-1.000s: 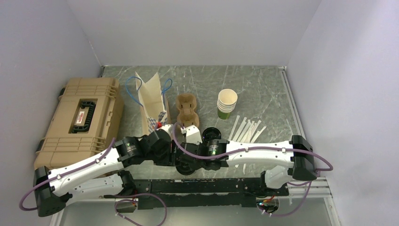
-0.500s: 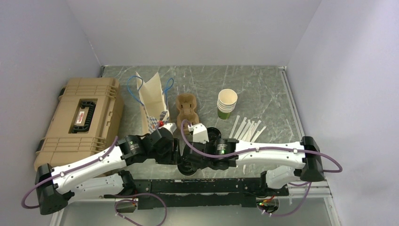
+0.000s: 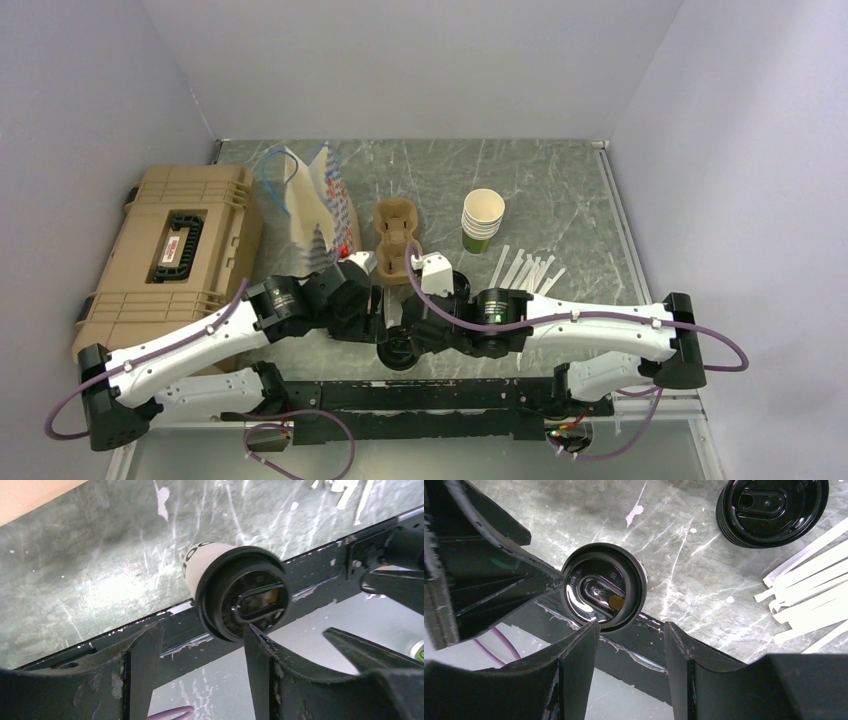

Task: Pack the takeout coffee

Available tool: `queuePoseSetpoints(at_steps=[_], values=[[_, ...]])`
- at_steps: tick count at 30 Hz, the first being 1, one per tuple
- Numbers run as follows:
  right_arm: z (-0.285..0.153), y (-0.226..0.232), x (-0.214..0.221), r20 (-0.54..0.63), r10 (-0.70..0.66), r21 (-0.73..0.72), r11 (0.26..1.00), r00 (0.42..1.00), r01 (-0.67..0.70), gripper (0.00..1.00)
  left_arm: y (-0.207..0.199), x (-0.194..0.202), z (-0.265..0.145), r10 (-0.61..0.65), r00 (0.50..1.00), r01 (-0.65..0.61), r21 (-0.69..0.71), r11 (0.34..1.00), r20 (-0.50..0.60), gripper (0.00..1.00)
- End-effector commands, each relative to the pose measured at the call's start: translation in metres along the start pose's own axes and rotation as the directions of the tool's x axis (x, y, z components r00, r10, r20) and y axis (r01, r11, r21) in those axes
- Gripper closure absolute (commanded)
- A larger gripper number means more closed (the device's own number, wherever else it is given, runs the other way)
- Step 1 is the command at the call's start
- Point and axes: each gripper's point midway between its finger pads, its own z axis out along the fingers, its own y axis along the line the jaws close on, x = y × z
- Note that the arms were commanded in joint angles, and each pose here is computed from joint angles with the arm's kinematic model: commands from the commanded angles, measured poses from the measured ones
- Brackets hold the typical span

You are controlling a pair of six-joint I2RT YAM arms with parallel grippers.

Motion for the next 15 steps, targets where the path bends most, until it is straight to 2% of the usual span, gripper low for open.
queuePoseSetpoints(at_steps=[1, 10, 15], values=[[-0.008, -0.007, -0.012, 0.053, 0.001, 0.002, 1.000, 0.999, -0.001, 0.45, -0.011, -0.021, -0.020, 0.036, 0.998, -0.037, 0.005, 0.999, 0.058, 0.33], [-0.018, -0.011, -0.027, 0.106, -0.017, -0.002, 1.000, 0.994, 0.018, 0.42, -0.022, -0.043, -0.051, 0.048, 0.990, -0.051, 0.021, 0.998, 0.132, 0.20], [-0.033, -0.013, -0.047, 0.171, -0.029, -0.008, 1.000, 0.985, 0.030, 0.40, -0.038, -0.062, -0.086, 0.082, 0.975, -0.099, 0.072, 0.992, 0.204, 0.10]])
